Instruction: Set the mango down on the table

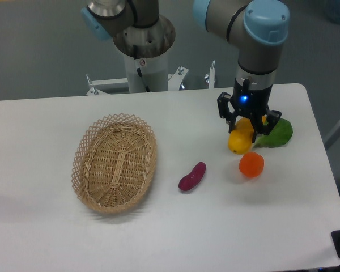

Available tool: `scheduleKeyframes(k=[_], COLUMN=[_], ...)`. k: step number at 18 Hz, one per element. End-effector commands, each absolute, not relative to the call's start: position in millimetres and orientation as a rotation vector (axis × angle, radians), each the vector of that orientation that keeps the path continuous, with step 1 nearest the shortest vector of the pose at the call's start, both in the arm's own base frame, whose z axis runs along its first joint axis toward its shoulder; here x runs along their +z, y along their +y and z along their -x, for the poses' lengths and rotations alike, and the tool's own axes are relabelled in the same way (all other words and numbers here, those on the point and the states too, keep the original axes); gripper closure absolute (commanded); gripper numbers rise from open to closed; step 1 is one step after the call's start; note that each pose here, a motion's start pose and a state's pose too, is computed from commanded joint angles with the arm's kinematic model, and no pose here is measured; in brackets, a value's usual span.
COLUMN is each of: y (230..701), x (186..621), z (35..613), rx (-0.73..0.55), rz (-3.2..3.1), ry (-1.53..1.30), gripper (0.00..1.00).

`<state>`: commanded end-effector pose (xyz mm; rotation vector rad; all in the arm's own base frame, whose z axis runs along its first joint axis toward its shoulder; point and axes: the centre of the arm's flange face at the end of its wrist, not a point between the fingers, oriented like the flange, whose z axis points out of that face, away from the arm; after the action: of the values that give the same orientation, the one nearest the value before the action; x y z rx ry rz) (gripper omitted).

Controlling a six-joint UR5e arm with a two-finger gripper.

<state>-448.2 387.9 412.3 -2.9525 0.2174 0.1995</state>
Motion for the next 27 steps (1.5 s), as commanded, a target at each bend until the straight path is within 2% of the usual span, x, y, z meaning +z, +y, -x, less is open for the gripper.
scheduleKeyframes(k=[14,17,21,27], y=[392,397,413,469], x=[414,411,389,336], z=[450,453,462,475], rx=[0.208,0.243,0.274,0.392], rz=[2.942,2.927,2.905,2.806], ry=[0.207,0.213,0.161,0.049], gripper=[0.59,0.59,0.6,0.6])
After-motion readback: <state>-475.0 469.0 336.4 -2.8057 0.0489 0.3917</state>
